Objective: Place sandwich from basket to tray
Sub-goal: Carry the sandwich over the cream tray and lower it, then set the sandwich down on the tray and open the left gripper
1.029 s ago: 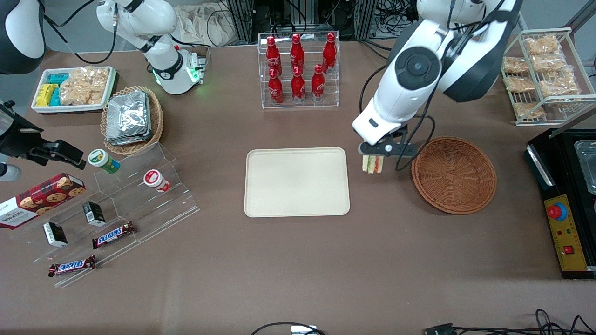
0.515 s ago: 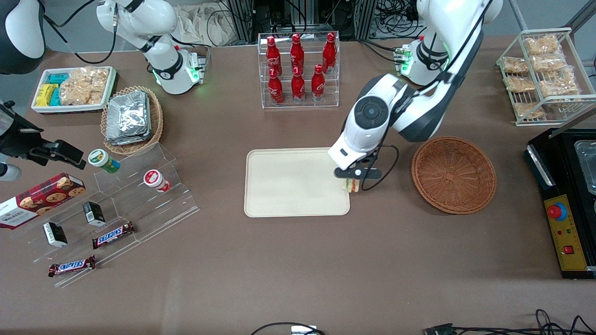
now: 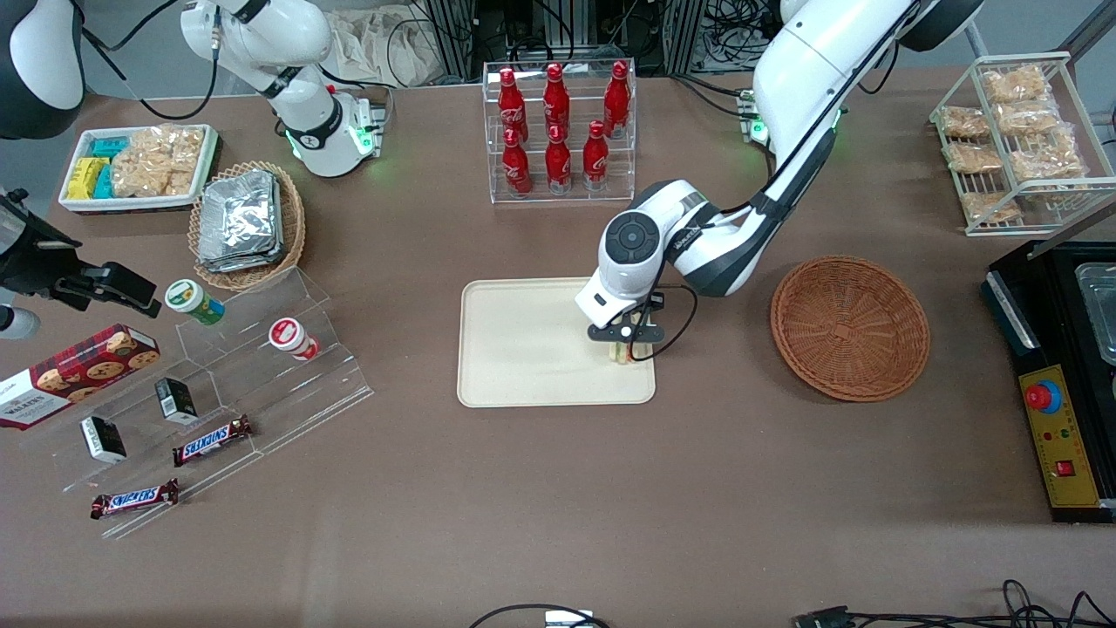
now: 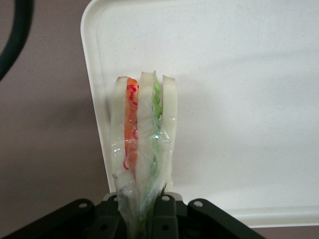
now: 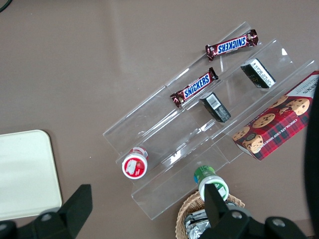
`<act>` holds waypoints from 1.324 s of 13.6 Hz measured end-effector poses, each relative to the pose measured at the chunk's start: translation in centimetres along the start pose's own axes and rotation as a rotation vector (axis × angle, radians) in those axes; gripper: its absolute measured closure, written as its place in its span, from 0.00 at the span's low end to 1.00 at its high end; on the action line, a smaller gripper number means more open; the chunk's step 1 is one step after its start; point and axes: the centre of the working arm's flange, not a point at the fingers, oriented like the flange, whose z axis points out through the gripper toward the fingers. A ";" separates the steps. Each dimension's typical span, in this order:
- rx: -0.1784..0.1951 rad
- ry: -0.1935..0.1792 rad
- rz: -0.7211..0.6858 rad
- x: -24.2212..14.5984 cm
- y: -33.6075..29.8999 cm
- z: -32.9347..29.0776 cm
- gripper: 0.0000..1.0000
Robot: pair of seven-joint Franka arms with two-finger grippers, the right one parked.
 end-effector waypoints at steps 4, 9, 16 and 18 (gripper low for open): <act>-0.010 0.012 -0.022 0.3 0.0 0.5 0.80; -0.016 0.017 -0.065 0.7 0.0 0.4 0.31; -0.019 0.032 -0.214 1.9 -2.9 -9.6 0.00; -0.022 0.069 -0.262 2.0 -5.8 -16.0 0.00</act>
